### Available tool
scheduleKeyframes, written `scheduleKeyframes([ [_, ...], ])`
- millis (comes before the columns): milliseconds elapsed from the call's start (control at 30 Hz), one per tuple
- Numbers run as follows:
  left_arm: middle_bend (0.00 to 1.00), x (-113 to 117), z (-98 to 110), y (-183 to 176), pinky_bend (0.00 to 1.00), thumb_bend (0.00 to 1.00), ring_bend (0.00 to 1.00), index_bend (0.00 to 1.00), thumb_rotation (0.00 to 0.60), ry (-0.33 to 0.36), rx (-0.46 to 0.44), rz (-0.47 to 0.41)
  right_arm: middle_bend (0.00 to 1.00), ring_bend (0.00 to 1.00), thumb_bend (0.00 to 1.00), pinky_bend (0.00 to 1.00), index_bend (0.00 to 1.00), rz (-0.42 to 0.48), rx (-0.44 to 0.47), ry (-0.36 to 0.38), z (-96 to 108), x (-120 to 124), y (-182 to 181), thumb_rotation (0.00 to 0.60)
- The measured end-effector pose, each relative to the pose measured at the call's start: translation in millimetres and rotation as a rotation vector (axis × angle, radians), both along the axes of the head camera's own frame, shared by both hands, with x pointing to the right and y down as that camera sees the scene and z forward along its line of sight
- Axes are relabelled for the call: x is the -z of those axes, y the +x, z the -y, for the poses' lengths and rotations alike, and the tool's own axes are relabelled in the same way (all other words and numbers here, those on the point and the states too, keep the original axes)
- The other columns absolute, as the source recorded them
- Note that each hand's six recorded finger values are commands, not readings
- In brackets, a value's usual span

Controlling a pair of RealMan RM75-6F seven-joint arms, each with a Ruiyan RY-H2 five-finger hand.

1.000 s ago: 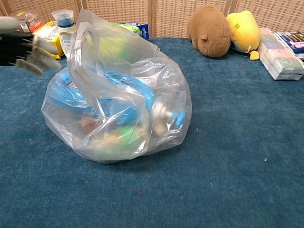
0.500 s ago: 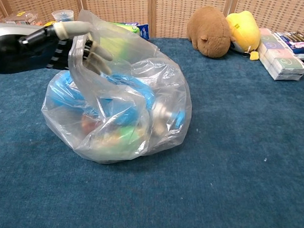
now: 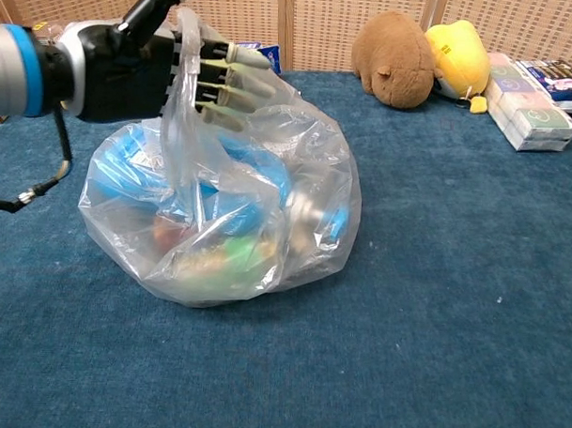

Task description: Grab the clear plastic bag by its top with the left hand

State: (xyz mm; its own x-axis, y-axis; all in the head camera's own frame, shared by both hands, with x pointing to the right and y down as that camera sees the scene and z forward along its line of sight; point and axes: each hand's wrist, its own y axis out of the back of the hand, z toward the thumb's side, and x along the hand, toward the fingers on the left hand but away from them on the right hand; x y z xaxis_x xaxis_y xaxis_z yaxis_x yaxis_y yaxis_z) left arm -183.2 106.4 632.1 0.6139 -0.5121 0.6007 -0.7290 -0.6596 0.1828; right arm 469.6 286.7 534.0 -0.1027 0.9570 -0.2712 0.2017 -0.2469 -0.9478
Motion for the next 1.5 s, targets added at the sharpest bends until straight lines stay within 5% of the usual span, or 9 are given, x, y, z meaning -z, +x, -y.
scheduleKeyframes([
  [333, 0.28, 1, 19, 33, 0.35, 0.26, 0.26, 0.25, 0.000, -0.284, 0.290, -0.306, 0.45, 0.40, 0.29, 0.27, 0.44, 0.000, -0.013, 0.003, -3, 1, 4, 0.592],
  [533, 0.44, 8, 27, 36, 0.47, 0.27, 0.43, 0.38, 0.000, -0.394, 0.415, -0.450, 0.45, 0.40, 0.29, 0.27, 0.44, 0.008, -0.008, -0.001, -2, -2, 2, 0.588],
  [700, 0.45, 15, 33, 32, 0.51, 0.27, 0.45, 0.39, 0.000, -0.470, 0.522, -0.559, 0.45, 0.40, 0.29, 0.27, 0.44, 0.011, -0.004, -0.002, -1, -2, 0, 0.590],
  [1067, 0.62, 60, 53, 12, 0.69, 0.45, 0.62, 0.57, 0.003, -0.407, 0.567, -0.666, 0.45, 0.40, 0.29, 0.27, 0.44, 0.022, 0.004, -0.003, 1, -4, -3, 0.592],
  [1233, 0.67, 81, 64, 6, 0.74, 0.59, 0.67, 0.62, 0.090, -0.353, 0.551, -0.669, 0.45, 0.40, 0.29, 0.27, 0.44, 0.024, 0.008, -0.001, 3, -4, -4, 0.590],
  [1500, 0.69, 109, 85, 9, 0.75, 0.66, 0.69, 0.64, 0.210, -0.300, 0.533, -0.663, 0.45, 0.40, 0.29, 0.27, 0.44, 0.038, 0.010, 0.005, 3, -5, -6, 0.591],
])
